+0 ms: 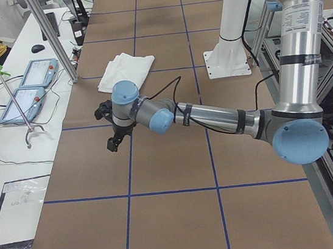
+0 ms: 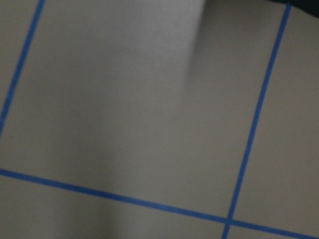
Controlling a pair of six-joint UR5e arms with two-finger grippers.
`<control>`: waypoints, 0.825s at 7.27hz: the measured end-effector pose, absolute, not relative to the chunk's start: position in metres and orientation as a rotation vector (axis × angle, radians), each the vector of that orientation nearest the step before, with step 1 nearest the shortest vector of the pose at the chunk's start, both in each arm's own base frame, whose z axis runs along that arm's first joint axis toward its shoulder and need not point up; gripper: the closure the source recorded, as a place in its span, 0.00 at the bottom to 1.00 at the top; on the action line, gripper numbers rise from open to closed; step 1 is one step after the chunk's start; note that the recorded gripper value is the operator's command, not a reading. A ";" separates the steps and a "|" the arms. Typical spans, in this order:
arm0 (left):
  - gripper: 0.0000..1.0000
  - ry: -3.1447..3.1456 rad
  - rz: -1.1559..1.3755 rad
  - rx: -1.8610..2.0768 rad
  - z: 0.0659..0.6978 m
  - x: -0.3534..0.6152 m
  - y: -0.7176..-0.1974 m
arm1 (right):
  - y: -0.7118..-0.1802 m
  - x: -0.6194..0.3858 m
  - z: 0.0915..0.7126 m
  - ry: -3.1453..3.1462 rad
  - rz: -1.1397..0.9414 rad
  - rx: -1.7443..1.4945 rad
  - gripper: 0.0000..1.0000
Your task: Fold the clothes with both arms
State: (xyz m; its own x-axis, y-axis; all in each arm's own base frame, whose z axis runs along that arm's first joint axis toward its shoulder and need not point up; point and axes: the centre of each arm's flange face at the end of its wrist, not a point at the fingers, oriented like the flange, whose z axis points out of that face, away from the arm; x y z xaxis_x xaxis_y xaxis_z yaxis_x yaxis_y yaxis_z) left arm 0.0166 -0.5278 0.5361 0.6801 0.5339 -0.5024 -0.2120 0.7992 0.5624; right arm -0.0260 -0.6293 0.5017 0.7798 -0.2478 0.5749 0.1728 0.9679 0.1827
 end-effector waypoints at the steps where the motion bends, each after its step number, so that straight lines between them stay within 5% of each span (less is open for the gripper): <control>1: 0.00 0.697 0.397 0.458 0.565 -0.012 -0.510 | -0.596 0.007 0.548 -0.644 -0.224 0.088 0.00; 6: 0.00 0.734 0.187 0.136 0.638 -0.062 -0.464 | -0.457 0.080 0.611 -0.724 -0.095 0.042 0.00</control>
